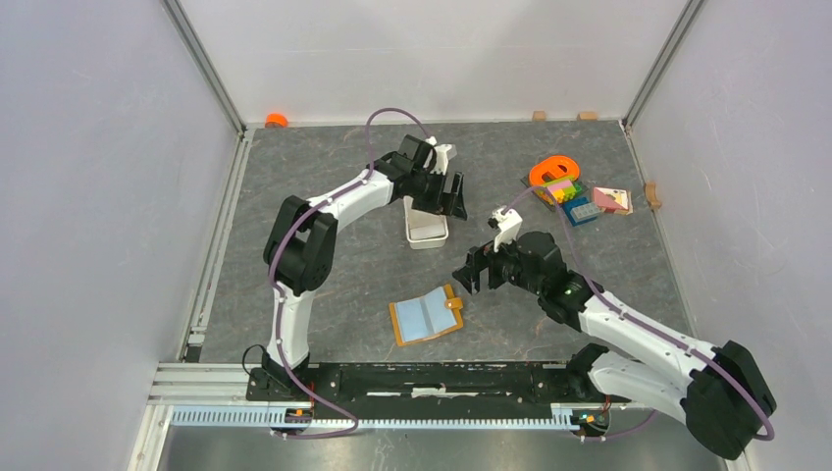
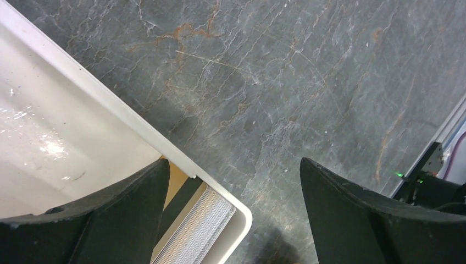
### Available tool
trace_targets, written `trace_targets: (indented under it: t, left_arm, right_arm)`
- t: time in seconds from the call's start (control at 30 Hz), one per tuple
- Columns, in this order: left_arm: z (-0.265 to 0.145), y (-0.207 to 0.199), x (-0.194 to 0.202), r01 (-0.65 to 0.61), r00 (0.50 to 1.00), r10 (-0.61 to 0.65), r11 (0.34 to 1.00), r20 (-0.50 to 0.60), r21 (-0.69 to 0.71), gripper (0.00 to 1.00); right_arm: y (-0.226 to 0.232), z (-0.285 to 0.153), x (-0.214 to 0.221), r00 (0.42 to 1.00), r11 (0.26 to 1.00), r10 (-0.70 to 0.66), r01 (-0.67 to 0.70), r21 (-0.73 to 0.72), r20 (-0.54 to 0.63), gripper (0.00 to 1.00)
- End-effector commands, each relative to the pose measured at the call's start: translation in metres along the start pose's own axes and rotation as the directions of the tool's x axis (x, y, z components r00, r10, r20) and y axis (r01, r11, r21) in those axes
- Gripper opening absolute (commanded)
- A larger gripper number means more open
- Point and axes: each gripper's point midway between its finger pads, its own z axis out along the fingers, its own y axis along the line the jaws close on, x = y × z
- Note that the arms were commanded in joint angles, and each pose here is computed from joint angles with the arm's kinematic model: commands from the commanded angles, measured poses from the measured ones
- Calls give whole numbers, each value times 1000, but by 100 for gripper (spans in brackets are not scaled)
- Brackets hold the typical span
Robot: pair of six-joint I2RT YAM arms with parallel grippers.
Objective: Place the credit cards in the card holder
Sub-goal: Adjust the storage box at the center of the board.
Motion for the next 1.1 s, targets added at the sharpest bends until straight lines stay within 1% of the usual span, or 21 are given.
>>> trace_targets:
  t: [0.0,0.1,0.13,0.23,0.43,0.53,0.73,0.87,1.07]
  left_arm:
    - [-39,-22,-22,-270,961,267,962,76,35,95]
    - [-41,-10,2,-378,925,379,925,-20,38,96]
    - [-40,-7,8,-391,918,393,919,-47,43,96]
    - [-40,-6,14,-423,902,427,903,-61,70,98]
    - [-45,-13,35,-442,875,465,881,-136,169,100]
    - [-45,-5,40,-463,861,482,875,-161,146,100]
    - [-37,11,42,-484,852,491,871,-182,84,100]
    - [-31,8,43,-505,843,510,860,-170,76,100]
    - [-22,21,52,-539,820,530,842,-217,20,100]
  right_arm:
    - [-11,-9,-11,997,997,42,-46,65,65,97]
    - [-10,-13,-12,995,996,59,-64,61,81,97]
    - [-9,-14,-11,995,996,61,-66,57,81,97]
    - [-6,-16,-10,994,996,72,-75,39,85,97]
    - [-5,-20,-10,993,996,79,-83,37,90,98]
    - [-5,-22,-12,992,996,81,-85,34,99,98]
    - [-1,-24,-14,990,996,88,-90,16,107,98]
    - [2,-24,-13,990,995,97,-97,1,104,98]
    - [5,-24,-14,988,995,103,-102,-21,111,98]
